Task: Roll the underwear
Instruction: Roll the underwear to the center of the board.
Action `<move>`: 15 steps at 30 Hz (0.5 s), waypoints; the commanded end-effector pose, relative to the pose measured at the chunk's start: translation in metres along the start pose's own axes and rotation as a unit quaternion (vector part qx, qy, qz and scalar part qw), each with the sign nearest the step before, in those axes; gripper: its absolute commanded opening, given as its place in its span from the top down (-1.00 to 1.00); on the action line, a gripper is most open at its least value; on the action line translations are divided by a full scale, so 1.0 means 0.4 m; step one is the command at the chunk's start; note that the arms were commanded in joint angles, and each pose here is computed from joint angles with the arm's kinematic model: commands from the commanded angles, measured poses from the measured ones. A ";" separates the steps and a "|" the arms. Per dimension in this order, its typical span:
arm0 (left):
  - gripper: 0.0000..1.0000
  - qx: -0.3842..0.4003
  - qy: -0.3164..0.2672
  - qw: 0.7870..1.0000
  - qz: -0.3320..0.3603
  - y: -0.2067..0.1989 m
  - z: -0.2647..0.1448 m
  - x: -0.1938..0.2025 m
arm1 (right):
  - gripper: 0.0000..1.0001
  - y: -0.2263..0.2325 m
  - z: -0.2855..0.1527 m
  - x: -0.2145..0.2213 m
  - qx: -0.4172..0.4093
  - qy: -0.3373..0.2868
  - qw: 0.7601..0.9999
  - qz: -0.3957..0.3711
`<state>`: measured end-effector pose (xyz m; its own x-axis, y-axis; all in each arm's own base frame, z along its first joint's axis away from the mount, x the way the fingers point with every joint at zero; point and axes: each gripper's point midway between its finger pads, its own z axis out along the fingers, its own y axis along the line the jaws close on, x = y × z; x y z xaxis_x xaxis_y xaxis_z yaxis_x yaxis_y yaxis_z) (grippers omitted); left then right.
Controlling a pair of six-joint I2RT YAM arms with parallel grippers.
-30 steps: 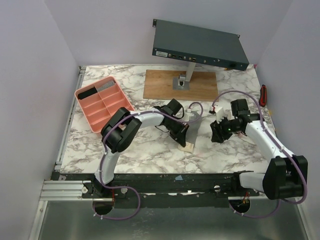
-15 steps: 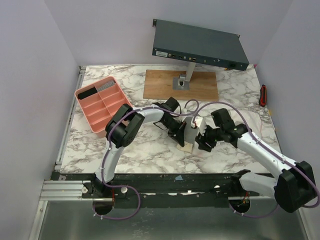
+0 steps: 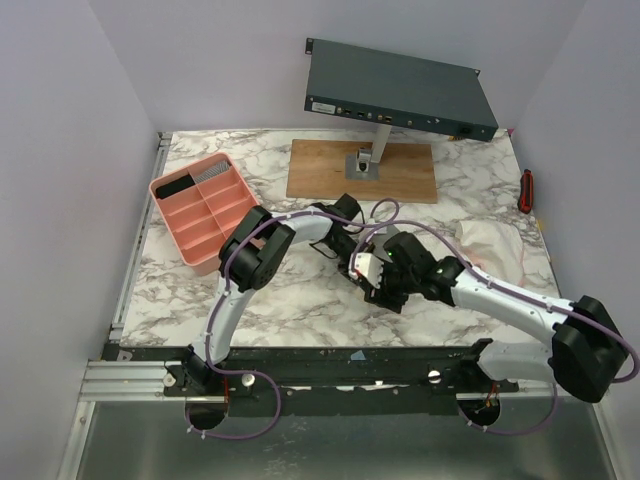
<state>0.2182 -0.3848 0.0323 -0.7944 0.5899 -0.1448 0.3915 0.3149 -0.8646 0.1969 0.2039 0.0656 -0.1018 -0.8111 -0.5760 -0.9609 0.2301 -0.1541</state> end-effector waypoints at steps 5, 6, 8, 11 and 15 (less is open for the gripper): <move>0.79 0.015 0.015 1.000 -0.019 0.010 0.011 0.009 | -0.25 0.016 0.048 0.024 0.013 0.036 0.999 -0.031; 0.79 0.017 0.016 1.000 -0.019 0.009 0.011 0.009 | -0.25 0.016 0.054 0.026 0.013 0.042 0.998 -0.034; 0.79 0.018 0.017 0.999 -0.020 0.009 0.011 0.010 | -0.25 0.016 0.065 0.036 0.014 0.053 0.998 -0.038; 0.80 0.021 0.018 0.999 -0.022 0.010 0.013 0.011 | -0.25 0.011 0.077 0.048 0.018 0.063 0.997 -0.041; 0.79 0.022 0.021 0.999 -0.022 0.012 0.014 0.015 | -0.23 -0.002 0.090 0.061 0.027 0.077 0.996 -0.045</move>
<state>0.2134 -0.3851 0.0324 -0.7969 0.5963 -0.0970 0.3407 0.3109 -0.8873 0.1938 0.2056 0.0281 -0.0748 -0.8869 -0.4559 -0.9656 0.1786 -0.1891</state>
